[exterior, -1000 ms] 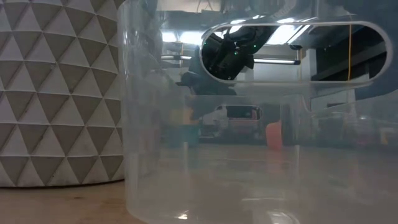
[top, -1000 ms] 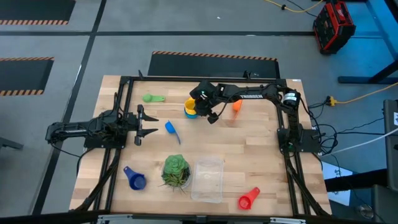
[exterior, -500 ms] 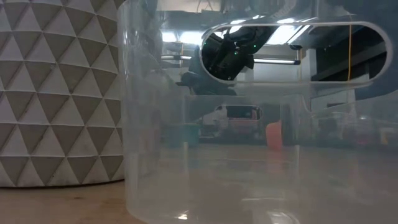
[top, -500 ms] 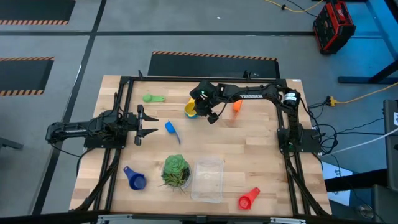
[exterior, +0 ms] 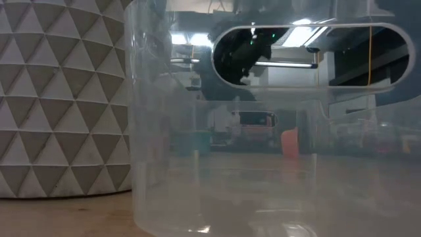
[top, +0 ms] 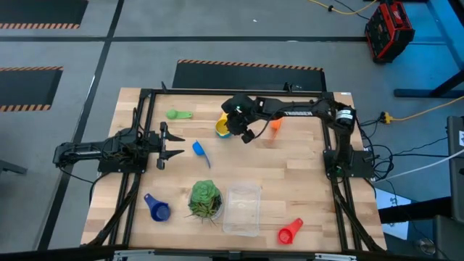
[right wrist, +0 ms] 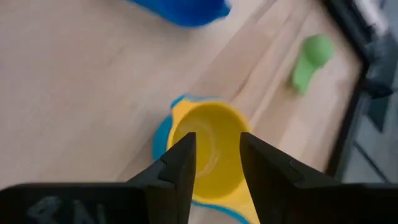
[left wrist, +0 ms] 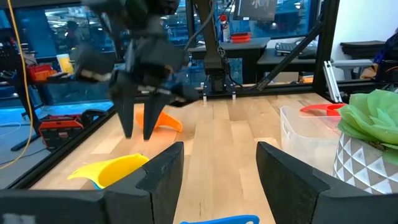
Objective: Nest measuring cups in basket
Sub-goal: Stack the dark blue measuring cup on top of the yellow measuring cup
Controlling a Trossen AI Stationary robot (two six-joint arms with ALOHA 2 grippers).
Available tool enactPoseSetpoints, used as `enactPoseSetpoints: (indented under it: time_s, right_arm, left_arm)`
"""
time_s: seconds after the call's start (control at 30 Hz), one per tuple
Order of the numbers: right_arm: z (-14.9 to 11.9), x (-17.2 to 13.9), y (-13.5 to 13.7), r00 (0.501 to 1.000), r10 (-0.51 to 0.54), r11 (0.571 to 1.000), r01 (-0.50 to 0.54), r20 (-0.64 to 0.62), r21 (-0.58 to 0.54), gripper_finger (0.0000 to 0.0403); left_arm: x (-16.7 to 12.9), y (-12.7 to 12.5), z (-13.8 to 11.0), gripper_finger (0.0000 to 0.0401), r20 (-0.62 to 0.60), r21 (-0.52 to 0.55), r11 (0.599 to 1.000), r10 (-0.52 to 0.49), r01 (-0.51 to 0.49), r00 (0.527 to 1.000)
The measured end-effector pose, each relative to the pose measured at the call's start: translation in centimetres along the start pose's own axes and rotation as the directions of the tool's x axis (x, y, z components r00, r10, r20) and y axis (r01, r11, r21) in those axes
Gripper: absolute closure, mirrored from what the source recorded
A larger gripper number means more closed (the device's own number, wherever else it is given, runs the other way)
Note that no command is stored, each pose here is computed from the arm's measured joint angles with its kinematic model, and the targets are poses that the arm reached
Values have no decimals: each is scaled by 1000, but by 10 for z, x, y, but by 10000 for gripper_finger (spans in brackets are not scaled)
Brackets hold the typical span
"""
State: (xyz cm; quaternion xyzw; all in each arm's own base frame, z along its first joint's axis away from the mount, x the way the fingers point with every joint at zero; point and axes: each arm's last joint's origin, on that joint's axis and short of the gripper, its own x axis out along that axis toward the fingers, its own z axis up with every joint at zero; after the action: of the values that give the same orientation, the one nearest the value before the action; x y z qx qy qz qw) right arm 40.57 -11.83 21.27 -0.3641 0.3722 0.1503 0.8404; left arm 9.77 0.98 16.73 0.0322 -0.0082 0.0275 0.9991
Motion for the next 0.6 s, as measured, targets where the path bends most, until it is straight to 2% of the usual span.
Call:
enactPoseSetpoints:
  time_s: [0.13,0.33,0.6]
  right_arm:
    - [18,-26,3,1000,-2,1000,2,7,1,273]
    - [41,-75,12,1000,7,985,-10,15,170,273]
    - [48,-140,30,991,-10,926,61,-136,373,273]
  left_arm:
    - [0,0,1,206,7,0,1000,-1,1,1000]
    - [0,0,1,206,10,-5,1000,-1,1,1000]
    - [0,0,1,206,11,-5,1000,0,0,1000]
